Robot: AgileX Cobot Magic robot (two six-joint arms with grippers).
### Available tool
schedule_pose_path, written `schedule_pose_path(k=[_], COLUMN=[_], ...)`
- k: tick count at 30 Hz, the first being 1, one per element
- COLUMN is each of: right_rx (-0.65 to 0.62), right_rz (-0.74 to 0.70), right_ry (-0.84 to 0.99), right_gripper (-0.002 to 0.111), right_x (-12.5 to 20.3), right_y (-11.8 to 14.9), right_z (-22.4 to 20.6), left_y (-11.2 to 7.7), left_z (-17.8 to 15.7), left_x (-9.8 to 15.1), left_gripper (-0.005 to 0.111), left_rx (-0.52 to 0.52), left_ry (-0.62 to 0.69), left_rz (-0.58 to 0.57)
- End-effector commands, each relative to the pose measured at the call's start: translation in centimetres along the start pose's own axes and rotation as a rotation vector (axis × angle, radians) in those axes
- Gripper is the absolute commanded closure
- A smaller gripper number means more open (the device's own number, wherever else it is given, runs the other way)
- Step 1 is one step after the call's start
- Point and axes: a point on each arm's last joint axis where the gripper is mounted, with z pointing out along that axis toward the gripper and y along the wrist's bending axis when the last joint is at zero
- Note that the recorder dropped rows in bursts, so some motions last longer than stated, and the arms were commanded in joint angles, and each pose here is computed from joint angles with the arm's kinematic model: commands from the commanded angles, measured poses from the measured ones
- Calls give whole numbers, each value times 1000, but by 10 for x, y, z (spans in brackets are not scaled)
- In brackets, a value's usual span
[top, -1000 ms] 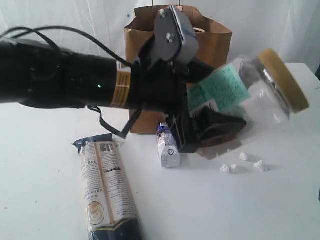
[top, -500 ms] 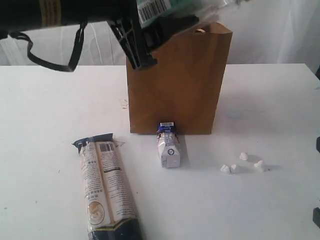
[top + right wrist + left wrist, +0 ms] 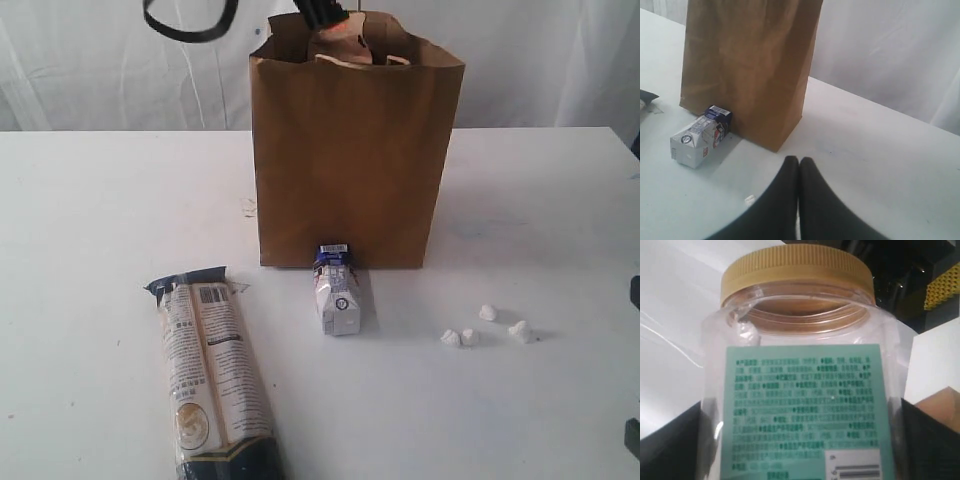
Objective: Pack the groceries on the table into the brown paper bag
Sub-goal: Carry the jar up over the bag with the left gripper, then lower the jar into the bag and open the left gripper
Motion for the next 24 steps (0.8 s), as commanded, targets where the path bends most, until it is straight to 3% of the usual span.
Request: schedule_pose_path(k=[1,7,17,19,22,24], right_rx=[-10,-12,-18,-18,-18,-18], right_rz=[4,4,4,4,4,4], right_ry=[2,2,5,5,5,5], right_gripper=[108,108,108,108,108,108], right_x=[1,1,1,1,1,1], right_y=[1,1,2,2,2,2], right_z=[0,0,0,0,0,0], left_y=[-10,-23,-22,-21,-20,-20], left_z=[23,46,51,50,50,50], left_x=[11,32,42,44,45,45], left_gripper=[107,107,107,107,107,106], left_rx=[31,41,7,-5,-28,-28], left_ry=[1,76,158,181,195,189], left_rz=[15,37,47,30,-124,-157])
